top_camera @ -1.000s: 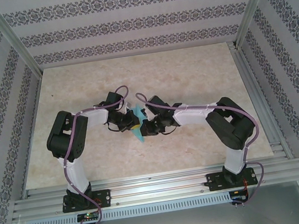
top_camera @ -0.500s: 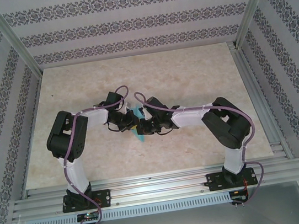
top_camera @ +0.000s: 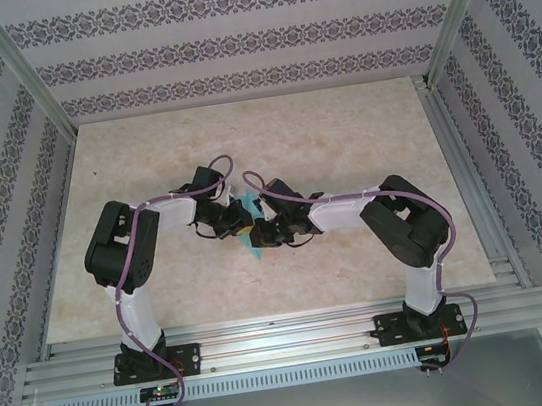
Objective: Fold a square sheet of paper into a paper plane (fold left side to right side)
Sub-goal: Fourth fold the wing at the center of the table.
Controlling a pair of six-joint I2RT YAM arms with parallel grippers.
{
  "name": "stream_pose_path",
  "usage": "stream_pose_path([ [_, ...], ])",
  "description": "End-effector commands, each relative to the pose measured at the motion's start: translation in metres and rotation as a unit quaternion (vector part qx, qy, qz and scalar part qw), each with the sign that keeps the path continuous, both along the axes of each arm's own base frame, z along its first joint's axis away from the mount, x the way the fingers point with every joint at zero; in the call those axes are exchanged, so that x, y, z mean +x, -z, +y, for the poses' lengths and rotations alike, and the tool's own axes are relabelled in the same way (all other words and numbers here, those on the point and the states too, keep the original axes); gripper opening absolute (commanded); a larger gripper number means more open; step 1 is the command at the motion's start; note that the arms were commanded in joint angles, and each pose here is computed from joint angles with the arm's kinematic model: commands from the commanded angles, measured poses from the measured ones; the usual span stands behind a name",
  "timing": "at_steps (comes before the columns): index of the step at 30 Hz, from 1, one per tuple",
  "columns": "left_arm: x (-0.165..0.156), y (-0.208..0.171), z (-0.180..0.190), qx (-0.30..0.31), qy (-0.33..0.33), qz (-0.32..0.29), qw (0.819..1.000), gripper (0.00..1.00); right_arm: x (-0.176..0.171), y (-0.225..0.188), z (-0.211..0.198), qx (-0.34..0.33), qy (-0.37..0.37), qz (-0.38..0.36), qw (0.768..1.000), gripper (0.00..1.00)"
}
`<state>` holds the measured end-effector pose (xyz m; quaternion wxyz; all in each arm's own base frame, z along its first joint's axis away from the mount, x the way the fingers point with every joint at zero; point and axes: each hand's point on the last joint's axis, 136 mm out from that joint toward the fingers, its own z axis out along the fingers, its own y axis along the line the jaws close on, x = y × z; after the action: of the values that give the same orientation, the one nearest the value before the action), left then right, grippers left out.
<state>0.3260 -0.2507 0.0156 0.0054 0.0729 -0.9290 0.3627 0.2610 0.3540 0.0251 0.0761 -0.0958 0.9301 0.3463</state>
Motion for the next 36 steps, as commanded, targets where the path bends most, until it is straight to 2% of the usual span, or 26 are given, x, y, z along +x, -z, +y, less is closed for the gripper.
stream_pose_path([
  [1, -0.023, 0.047, 0.024, 0.090, -0.006, 0.043, 0.995, 0.09, 0.005, 0.007, -0.001, -0.014, -0.003, -0.007, 1.000, 0.11],
  [20, -0.023, 0.048, 0.024, 0.090, -0.004, 0.043, 0.995, 0.09, 0.011, 0.012, -0.006, -0.022, -0.001, -0.001, 1.000, 0.11],
  [36, -0.022, 0.050, 0.024, 0.094, -0.004, 0.045, 0.995, 0.09, -0.001, 0.030, -0.026, -0.075, -0.011, 0.026, 0.997, 0.11],
])
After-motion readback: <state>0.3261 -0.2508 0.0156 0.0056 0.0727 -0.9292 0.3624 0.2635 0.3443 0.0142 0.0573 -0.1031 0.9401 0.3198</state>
